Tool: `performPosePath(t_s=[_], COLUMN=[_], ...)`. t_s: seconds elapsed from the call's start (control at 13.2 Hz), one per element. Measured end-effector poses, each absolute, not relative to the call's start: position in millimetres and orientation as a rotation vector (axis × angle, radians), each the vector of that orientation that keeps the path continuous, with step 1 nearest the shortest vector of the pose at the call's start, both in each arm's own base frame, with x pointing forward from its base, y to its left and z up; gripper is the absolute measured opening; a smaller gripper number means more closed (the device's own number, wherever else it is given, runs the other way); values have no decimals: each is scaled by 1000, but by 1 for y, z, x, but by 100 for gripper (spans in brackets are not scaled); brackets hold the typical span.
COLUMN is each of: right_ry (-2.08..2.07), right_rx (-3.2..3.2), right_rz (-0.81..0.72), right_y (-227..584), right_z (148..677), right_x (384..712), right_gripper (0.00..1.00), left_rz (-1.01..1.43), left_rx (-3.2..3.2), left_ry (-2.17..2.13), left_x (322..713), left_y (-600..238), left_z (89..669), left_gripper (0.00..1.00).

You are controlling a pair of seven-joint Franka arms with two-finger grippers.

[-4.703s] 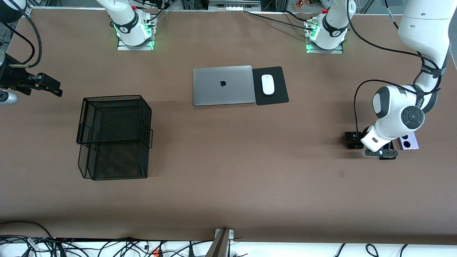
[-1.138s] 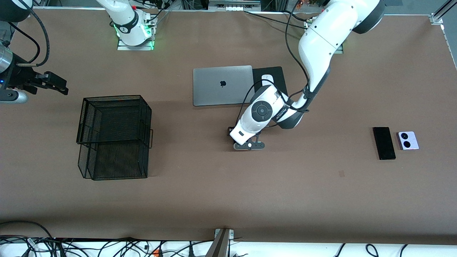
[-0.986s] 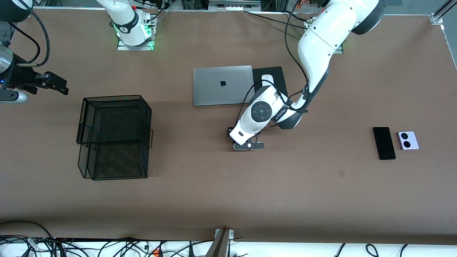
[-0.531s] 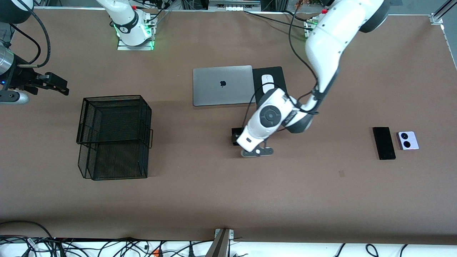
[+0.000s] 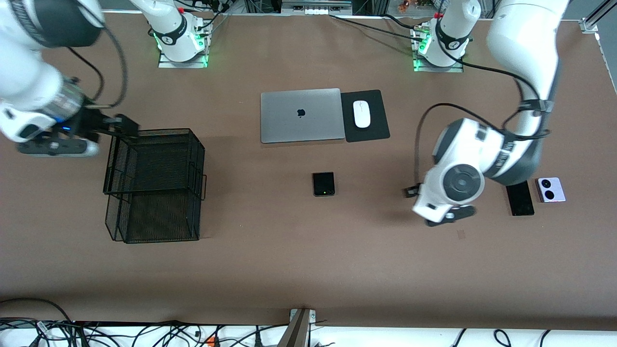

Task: Place phones with both arms
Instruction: 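Grasp the flip phone with the right gripper while the left gripper returns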

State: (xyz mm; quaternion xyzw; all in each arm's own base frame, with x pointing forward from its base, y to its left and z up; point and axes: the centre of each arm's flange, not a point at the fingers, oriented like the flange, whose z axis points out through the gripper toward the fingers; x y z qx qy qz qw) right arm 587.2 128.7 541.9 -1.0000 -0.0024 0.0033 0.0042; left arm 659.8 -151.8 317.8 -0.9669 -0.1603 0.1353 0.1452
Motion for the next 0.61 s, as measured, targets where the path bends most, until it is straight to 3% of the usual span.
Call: performPosePath(t_s=[0.38, 0.61], right_ry=[157, 157], right_rx=[-3062, -3114], right_rz=[-34, -74], right_y=[270, 365], right_z=[485, 438], right_x=[580, 549], right_gripper=[100, 100], left_rz=[472, 489], left_rx=[-2652, -2752], left_ry=[-435, -301], left_x=[668, 670], left_y=[-4, 78], left_z=[307, 290], left_gripper=[100, 100])
